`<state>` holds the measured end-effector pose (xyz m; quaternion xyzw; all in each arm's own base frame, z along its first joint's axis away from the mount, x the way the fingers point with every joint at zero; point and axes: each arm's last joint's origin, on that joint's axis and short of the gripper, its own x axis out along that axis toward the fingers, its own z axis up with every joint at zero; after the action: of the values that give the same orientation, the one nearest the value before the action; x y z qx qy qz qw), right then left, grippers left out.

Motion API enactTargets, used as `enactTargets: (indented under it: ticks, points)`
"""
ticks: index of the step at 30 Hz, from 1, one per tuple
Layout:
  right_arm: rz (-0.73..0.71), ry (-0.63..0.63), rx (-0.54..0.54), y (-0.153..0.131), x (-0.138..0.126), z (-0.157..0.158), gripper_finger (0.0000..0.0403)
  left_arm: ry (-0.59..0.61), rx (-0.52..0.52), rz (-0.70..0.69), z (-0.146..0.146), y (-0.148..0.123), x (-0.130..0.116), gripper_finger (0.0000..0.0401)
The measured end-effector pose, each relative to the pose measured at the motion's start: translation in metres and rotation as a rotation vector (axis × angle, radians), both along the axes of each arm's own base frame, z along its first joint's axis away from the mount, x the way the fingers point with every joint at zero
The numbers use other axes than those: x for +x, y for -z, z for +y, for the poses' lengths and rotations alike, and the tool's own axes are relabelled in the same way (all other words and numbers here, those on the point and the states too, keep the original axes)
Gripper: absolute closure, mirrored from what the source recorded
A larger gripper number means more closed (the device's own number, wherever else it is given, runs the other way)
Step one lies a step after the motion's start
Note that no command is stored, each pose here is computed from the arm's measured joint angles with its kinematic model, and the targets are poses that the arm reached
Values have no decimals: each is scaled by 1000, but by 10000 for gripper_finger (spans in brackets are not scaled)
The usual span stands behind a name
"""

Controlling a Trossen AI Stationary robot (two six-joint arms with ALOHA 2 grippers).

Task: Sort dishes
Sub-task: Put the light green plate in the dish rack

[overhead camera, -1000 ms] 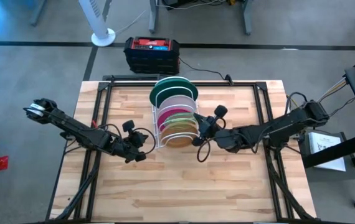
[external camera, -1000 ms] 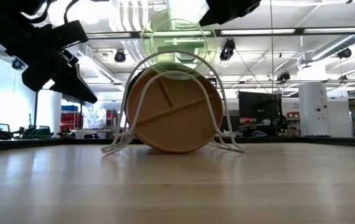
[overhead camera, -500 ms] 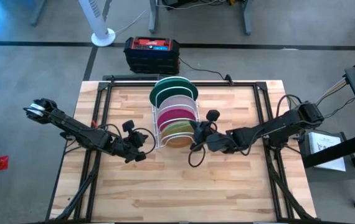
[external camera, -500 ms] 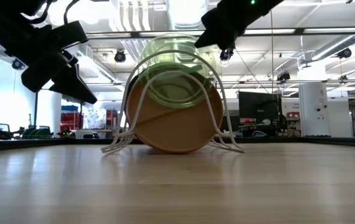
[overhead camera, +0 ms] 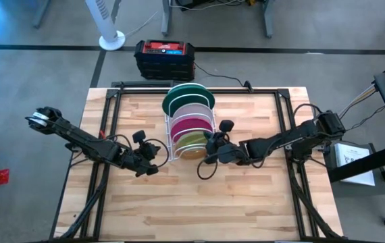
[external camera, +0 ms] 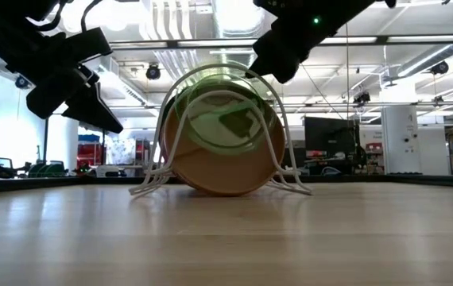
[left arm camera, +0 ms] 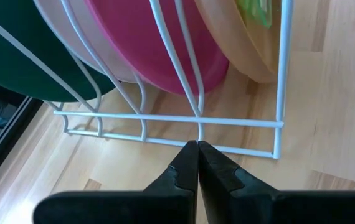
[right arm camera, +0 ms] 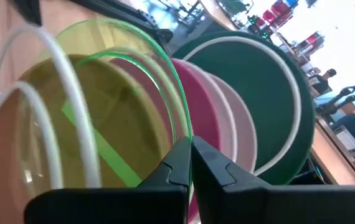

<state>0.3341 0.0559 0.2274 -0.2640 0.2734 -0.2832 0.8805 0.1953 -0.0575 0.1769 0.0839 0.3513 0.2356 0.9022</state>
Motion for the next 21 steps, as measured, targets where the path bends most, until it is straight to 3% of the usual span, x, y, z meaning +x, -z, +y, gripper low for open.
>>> enactTargets:
  ticks: [21]
  points:
    - [-45, 0, 51, -4, -1, 0, 326, 0, 0, 0, 0, 0, 0, 401]
